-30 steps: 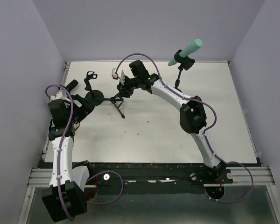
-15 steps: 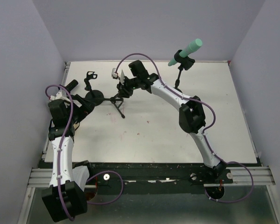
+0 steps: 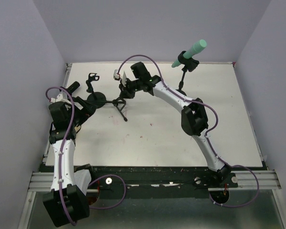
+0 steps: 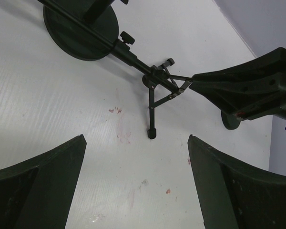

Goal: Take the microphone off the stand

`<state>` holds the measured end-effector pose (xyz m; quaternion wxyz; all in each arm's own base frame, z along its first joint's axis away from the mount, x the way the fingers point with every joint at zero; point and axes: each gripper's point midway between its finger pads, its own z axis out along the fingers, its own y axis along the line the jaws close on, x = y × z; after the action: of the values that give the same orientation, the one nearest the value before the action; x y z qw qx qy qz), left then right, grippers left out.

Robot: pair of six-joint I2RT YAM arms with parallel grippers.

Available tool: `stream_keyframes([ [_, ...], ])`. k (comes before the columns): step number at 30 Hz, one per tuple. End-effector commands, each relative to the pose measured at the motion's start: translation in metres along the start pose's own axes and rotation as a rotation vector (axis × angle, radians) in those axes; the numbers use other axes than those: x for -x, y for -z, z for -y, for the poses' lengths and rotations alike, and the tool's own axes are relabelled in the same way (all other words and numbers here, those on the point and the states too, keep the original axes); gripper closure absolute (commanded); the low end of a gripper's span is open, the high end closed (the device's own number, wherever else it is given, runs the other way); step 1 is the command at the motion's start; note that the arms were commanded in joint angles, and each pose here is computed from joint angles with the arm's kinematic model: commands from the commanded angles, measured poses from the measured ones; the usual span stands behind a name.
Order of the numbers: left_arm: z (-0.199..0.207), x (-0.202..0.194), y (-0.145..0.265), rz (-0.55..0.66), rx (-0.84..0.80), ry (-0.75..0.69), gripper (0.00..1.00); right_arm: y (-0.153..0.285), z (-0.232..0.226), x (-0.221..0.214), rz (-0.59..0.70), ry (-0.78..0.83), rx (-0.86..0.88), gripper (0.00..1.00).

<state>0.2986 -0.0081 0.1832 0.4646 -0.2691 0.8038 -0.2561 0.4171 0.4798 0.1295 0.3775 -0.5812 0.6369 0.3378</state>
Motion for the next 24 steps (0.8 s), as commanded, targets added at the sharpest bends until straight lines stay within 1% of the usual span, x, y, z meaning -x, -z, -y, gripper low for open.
stream_keyframes([
  [1, -0.002, 0.001, -0.001, 0.005, -0.004, 0.003, 0.05, -0.002, -0.002, -0.003, -0.004, -0.013, 0.009, 0.97],
  [2, -0.003, 0.0, -0.001, 0.001, 0.001, 0.006, 0.05, 0.0, -0.003, 0.003, 0.01, -0.018, 0.012, 0.99],
  [5, -0.012, 0.003, -0.001, 0.021, 0.05, 0.022, 0.01, 0.007, -0.01, 0.029, 0.073, -0.02, 0.038, 0.99],
  [8, -0.026, 0.007, -0.006, 0.056, 0.112, 0.041, 0.01, 0.016, -0.015, 0.053, 0.133, -0.051, 0.055, 0.99],
  [10, -0.035, 0.015, -0.012, 0.098, 0.138, 0.072, 0.01, 0.021, -0.02, 0.061, 0.152, -0.068, 0.071, 0.99],
  [12, -0.044, 0.028, -0.019, 0.134, 0.162, 0.113, 0.01, 0.024, -0.024, 0.064, 0.156, -0.086, 0.082, 0.99],
  [14, -0.056, 0.036, -0.028, 0.142, 0.199, 0.182, 0.01, 0.027, -0.027, 0.063, 0.153, -0.093, 0.09, 0.99],
  [16, -0.06, 0.048, -0.039, 0.154, 0.18, 0.243, 0.02, 0.03, -0.032, 0.063, 0.147, -0.09, 0.098, 0.99],
  [20, -0.054, 0.068, -0.063, 0.157, 0.11, 0.251, 0.09, 0.036, -0.039, 0.062, 0.141, -0.111, 0.114, 0.99],
  [22, -0.06, 0.071, -0.074, 0.142, 0.127, 0.273, 0.12, 0.037, -0.041, 0.061, 0.14, -0.128, 0.115, 0.99],
  [24, -0.069, 0.079, -0.08, 0.151, 0.184, 0.28, 0.12, 0.037, -0.042, 0.061, 0.138, -0.136, 0.116, 0.99],
])
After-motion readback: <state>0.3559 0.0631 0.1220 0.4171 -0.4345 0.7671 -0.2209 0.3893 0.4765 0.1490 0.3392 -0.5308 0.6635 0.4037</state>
